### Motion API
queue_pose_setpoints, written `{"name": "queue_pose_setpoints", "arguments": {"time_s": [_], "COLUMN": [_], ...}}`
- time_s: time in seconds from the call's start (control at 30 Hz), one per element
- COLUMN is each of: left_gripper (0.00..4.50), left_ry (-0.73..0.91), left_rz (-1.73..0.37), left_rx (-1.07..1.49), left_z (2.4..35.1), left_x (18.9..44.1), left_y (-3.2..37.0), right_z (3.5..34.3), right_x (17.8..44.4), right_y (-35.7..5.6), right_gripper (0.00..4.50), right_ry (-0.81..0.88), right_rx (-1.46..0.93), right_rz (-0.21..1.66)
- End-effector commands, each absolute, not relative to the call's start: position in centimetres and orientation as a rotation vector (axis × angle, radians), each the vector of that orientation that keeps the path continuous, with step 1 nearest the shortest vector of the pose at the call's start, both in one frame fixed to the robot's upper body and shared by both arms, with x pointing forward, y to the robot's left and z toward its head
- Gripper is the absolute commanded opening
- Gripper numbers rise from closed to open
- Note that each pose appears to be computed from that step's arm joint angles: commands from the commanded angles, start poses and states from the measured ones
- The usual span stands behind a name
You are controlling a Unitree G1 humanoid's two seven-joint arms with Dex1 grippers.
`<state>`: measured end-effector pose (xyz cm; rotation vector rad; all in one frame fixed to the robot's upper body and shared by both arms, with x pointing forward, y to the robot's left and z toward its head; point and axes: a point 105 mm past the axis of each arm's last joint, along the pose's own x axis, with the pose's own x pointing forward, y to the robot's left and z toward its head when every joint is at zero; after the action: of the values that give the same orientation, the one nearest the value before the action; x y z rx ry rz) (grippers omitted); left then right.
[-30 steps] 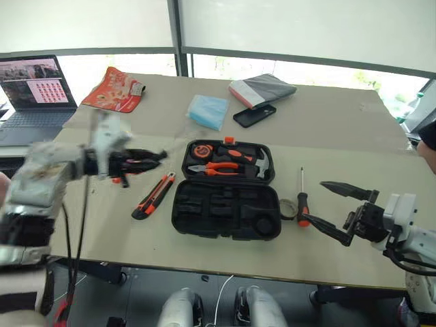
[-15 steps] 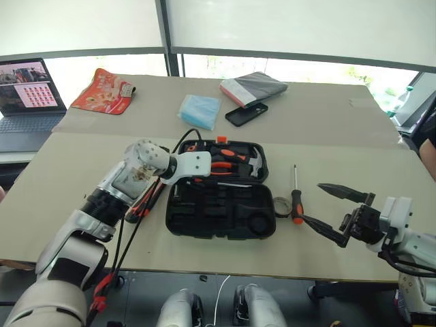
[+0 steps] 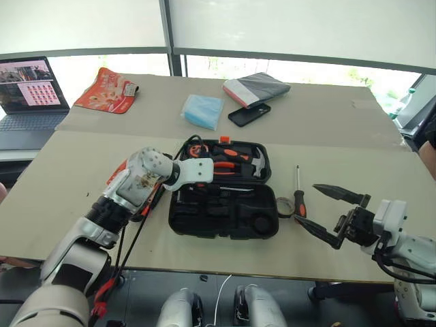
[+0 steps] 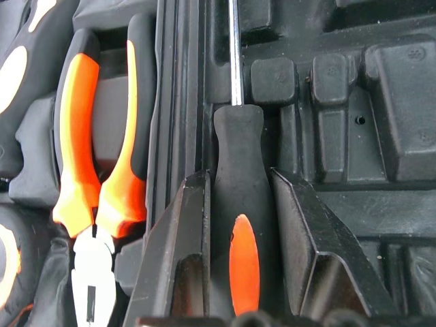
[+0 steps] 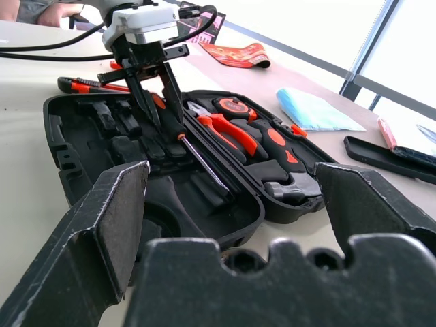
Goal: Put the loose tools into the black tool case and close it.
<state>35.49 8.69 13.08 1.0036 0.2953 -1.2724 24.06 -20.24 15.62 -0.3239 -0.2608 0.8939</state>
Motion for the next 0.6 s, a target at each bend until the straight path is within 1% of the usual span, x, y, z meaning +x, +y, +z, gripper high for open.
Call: {"name": "queue_pose_setpoints", "arguments": {"time_s": [0.03, 0.13, 0.2, 0.33, 0.37, 0.47, 0.53, 0.57, 0.6], "left_gripper": [0.84, 0.84, 0.84, 0.84, 1.34, 2.15, 2.91, 2.91, 2.91], "left_ry": [0.303, 0.293, 0.312, 0.317, 0.302, 0.209, 0.102, 0.032, 0.007], "left_rz": [-1.286, -1.305, -1.336, -1.298, -1.281, -1.26, -1.251, -1.236, -1.228], "left_rx": [1.031, 1.003, 1.018, 0.991, 0.967, 0.921, 0.849, 0.782, 0.721], "left_z": [12.7, 12.9, 12.4, 12.1, 12.2, 12.9, 14.2, 15.3, 15.9], "left_x": [35.3, 34.9, 34.3, 34.5, 34.6, 34.7, 34.5, 34.4, 34.3], "left_y": [9.1, 8.8, 9.2, 9.5, 9.4, 8.9, 8.2, 7.9, 7.8], "right_z": [16.6, 16.5, 16.6, 16.5, 16.5, 16.7, 16.8, 16.7, 16.7], "right_x": [24.0, 24.0, 24.1, 24.0, 24.0, 24.1, 24.1, 24.0, 24.0], "right_y": [-19.8, -19.7, -19.6, -19.6, -19.6, -19.5, -19.6, -19.6, -19.6], "right_gripper": [4.5, 4.5, 4.5, 4.5, 4.5, 4.5, 4.5, 4.5, 4.5], "right_ry": [-0.3, -0.298, -0.298, -0.294, -0.293, -0.295, -0.295, -0.293, -0.291], "right_rx": [-0.336, -0.333, -0.331, -0.329, -0.329, -0.33, -0.331, -0.331, -0.332], "right_rz": [0.892, 0.897, 0.898, 0.901, 0.903, 0.905, 0.903, 0.902, 0.901]}}
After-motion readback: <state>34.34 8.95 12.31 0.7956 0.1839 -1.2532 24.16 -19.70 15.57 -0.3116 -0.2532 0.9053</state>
